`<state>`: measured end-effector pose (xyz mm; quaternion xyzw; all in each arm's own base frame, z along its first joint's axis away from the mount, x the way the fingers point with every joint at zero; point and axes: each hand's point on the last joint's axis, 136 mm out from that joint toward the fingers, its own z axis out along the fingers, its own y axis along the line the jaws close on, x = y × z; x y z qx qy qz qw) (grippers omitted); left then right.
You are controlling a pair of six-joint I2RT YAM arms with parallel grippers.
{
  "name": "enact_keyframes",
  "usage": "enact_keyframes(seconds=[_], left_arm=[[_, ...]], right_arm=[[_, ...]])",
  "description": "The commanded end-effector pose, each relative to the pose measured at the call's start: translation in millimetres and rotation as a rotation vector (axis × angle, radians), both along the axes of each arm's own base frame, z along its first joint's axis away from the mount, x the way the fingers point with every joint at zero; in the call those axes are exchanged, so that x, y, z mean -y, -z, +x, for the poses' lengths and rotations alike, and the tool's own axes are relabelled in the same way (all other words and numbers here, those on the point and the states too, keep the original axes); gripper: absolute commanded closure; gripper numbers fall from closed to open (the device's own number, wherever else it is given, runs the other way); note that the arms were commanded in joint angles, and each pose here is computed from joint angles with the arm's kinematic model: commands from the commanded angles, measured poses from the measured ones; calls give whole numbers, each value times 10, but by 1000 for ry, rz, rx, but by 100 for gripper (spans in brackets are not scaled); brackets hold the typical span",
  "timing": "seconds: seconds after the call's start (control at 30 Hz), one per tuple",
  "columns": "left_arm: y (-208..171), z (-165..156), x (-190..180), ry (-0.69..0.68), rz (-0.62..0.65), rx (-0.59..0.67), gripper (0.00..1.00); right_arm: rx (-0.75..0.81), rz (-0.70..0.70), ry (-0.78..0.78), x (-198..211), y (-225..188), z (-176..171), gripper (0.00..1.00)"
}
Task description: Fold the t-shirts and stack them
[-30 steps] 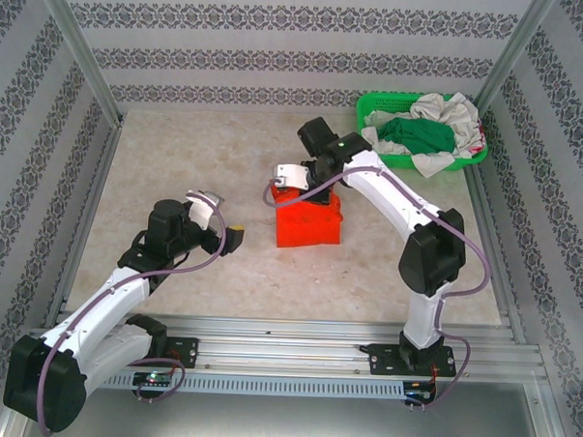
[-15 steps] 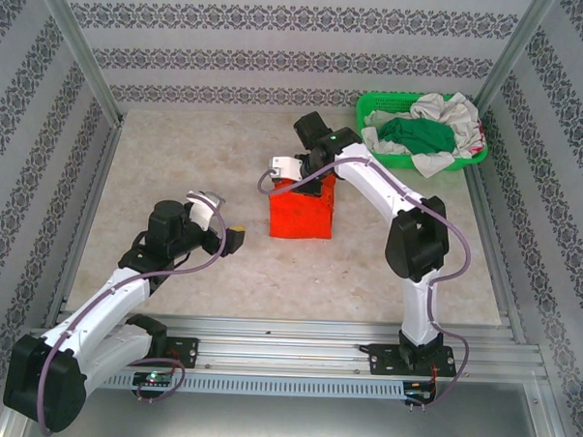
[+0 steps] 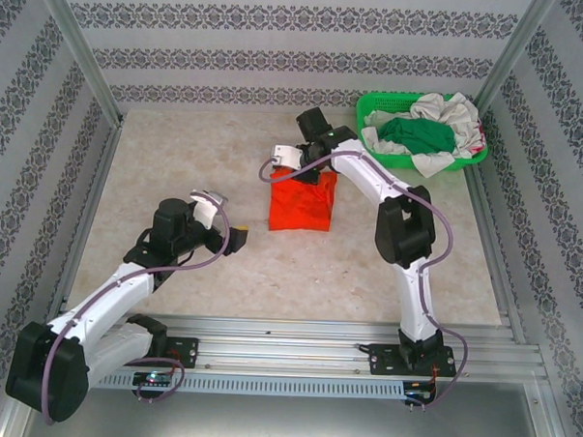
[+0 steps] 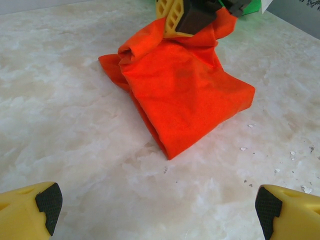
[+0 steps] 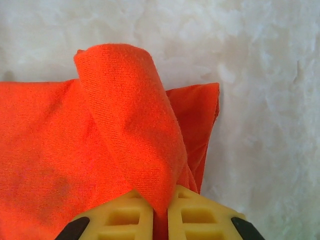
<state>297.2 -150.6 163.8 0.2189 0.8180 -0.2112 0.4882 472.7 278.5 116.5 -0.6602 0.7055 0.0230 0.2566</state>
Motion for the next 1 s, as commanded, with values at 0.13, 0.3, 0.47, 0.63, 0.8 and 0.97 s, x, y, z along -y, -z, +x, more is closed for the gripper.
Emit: enact_keyframes(seconds=[0.13,0.3,0.47,0.63,0.8,0.97], left_arm=[[-21,6,116,36,-30,13,0],[5,16,152,38,-36,6,0],[30,40,185,40,-37,0,0],[39,71,206,43,-34,-2,0],[32,97,212,35,-36,1,0],[43,99,219,34,-35,-1,0]], right_arm=[[84,-6,76,37,57,443,90],[128,-30,168,166,115,640,87],[102,47,261,270,61,672,86],[69,83,319,333,83,674,84],[61,161,360,290,4,592,83],[75,229,390,266,-170,472,82]])
